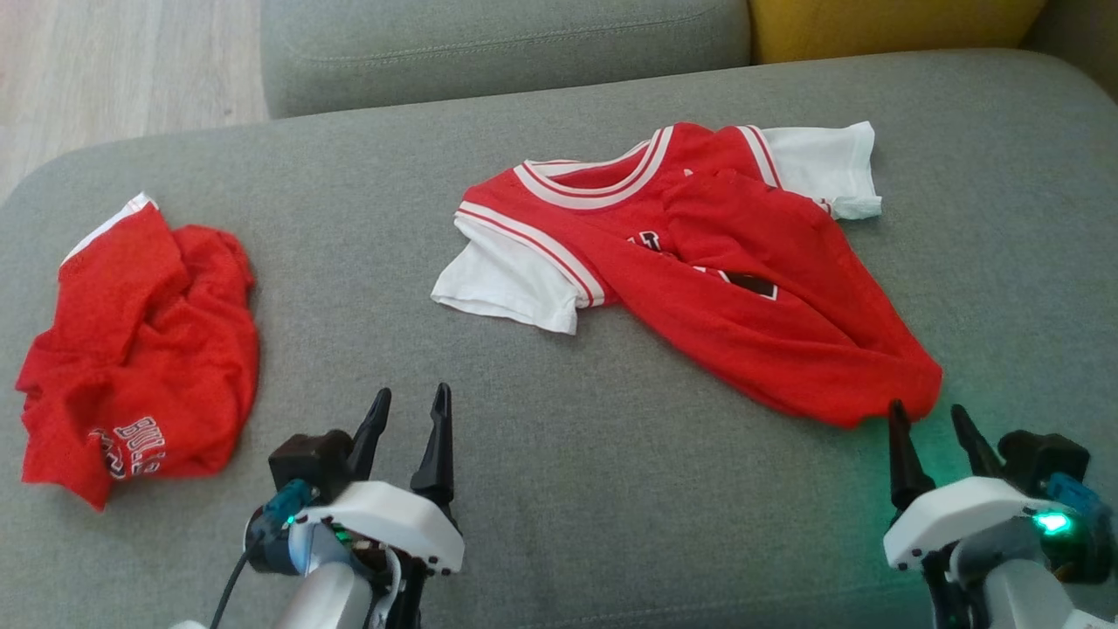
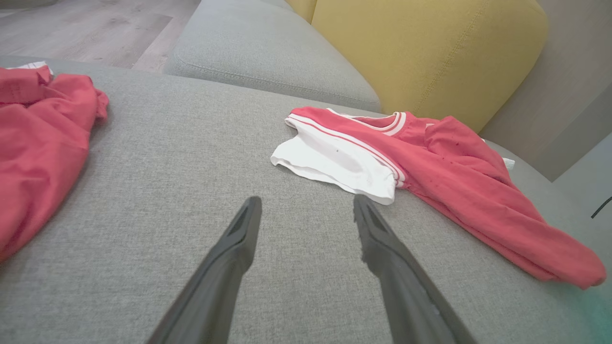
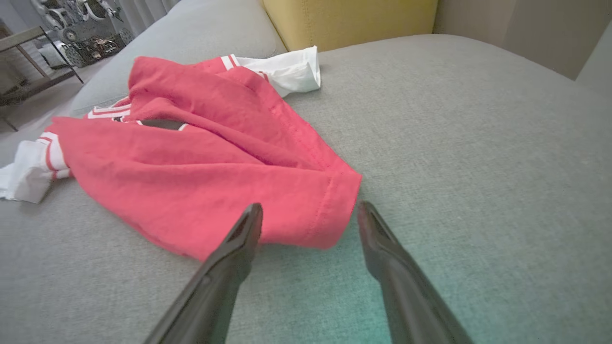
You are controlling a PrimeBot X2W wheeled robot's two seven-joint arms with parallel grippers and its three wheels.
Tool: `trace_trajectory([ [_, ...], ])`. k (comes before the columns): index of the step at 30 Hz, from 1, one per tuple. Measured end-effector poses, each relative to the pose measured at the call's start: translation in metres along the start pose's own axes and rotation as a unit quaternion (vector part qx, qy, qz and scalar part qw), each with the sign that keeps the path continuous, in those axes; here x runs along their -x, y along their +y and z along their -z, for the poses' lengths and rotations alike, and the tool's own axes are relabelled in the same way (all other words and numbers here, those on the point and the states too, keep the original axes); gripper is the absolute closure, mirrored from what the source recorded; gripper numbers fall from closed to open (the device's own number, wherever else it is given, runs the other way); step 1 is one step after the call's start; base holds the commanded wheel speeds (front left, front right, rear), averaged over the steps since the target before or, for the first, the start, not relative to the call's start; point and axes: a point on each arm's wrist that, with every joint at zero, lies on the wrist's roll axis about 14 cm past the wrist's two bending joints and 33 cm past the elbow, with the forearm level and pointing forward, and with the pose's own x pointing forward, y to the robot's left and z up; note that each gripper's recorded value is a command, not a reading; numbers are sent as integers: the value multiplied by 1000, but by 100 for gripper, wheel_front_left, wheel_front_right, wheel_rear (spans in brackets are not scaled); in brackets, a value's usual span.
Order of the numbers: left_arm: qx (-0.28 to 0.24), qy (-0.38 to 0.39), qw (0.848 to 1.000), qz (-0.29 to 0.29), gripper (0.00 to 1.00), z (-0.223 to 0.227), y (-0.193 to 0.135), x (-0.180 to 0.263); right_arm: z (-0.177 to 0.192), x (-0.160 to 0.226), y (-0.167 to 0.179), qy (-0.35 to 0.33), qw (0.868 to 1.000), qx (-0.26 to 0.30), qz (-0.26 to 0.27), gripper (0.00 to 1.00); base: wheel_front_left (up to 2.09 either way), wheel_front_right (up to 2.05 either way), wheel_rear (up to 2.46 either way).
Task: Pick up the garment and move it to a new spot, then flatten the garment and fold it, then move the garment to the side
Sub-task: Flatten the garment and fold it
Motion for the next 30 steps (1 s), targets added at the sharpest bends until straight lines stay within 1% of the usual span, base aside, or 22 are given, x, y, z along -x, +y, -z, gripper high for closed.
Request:
trace_trajectory([
  [4,-3,0,1000,-2,0,0,2,1,3,3,6,9,1000,-16,-5,0,0,0,0],
  [13,-5,9,1000,-8,0,7,8,1,13,0,-6,32,999,-40,14,0,0,0,0],
  [17,-9,16,1000,-13,0,11,13,0,15,-10,-8,40,997,-65,22,0,0,0,0],
  [23,-9,26,999,-17,0,18,19,-3,9,-31,5,42,995,-88,7,0,0,0,0],
  [24,-9,26,1000,-16,0,18,19,-3,10,-33,8,44,995,-92,4,9,0,0,0],
  [25,-9,25,1000,-16,0,17,20,-4,10,-34,10,44,994,-97,2,57,0,0,0],
  [26,-9,24,1000,-16,0,16,20,-5,10,-35,11,45,994,-103,1,100,0,0,0],
  [30,-10,20,1000,-15,0,13,20,-6,7,-35,17,40,993,-109,-8,100,0,0,0],
])
